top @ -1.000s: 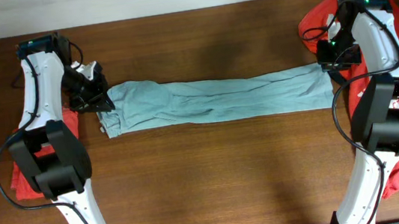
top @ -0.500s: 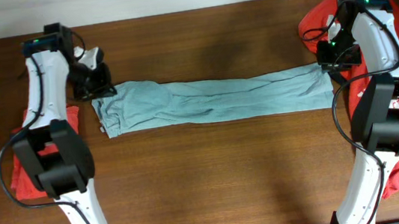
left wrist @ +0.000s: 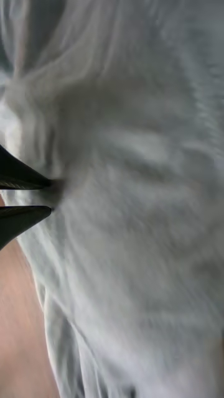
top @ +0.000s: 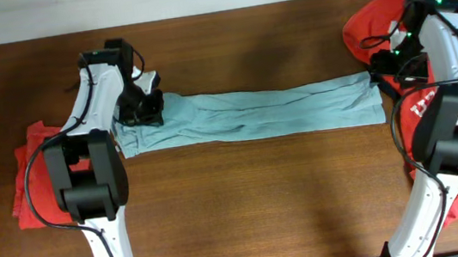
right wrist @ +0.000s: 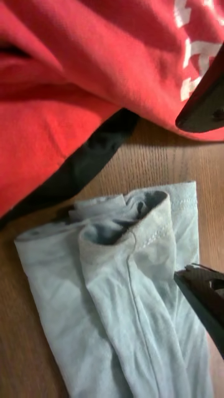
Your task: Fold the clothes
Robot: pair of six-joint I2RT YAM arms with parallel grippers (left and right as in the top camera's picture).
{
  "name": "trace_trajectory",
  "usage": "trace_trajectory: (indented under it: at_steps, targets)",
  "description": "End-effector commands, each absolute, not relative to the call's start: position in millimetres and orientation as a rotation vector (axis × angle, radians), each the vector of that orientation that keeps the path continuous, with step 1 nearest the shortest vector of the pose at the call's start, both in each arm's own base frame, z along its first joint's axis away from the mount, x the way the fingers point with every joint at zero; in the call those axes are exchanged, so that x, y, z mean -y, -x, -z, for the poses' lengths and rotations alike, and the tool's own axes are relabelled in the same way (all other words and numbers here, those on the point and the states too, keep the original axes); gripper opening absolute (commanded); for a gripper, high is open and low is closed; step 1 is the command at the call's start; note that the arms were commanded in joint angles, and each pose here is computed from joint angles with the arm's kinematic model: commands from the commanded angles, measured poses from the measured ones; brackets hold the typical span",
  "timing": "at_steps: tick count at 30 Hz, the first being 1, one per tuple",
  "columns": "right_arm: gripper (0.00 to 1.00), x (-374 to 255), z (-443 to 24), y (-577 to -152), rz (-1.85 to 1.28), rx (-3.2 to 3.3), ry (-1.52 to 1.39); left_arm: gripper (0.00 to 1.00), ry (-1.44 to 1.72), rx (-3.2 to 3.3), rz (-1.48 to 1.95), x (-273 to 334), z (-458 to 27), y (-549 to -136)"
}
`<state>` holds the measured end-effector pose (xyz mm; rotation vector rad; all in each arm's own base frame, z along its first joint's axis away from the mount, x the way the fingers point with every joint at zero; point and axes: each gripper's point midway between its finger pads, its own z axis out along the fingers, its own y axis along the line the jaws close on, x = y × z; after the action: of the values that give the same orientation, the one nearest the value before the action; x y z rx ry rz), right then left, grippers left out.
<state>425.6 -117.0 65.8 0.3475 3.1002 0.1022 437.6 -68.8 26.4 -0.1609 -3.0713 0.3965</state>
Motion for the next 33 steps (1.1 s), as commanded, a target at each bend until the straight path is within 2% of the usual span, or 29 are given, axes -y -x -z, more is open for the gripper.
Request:
trace_trajectory:
  at_steps: [1, 13, 16, 21, 23, 27, 29, 33]
  targets:
    - [0.77, 107, -64, -428, -0.274, -3.085, -0.254, 0.11, 0.144, 3.084, -0.364, 62, -30, -434]
    - [0.76, 104, -14, -421, -0.362, -3.178, -0.296, 0.11, 0.148, 3.096, -0.312, 57, -28, -436]
    - [0.7, 103, -3, -418, -0.38, -3.2, -0.303, 0.11, 0.147, 3.096, -0.312, 57, -28, -436]
    - [0.68, 101, 10, -415, -0.396, -3.227, -0.31, 0.11, 0.147, 3.095, -0.312, 57, -28, -435]
    - [0.49, 98, 16, -414, -0.434, -3.232, -0.316, 0.11, 0.147, 3.092, -0.312, 57, -28, -435]
    - [0.21, 89, 13, -416, -0.515, -3.212, -0.324, 0.11, 0.147, 3.091, -0.312, 57, -29, -434]
    - [0.04, 89, 13, -415, -0.516, -3.215, -0.325, 0.05, 0.145, 3.093, -0.313, 56, -32, -435]
    - [0.04, 90, 9, -418, -0.51, -3.206, -0.322, 0.02, 0.154, 3.139, -0.317, 56, -53, -443]
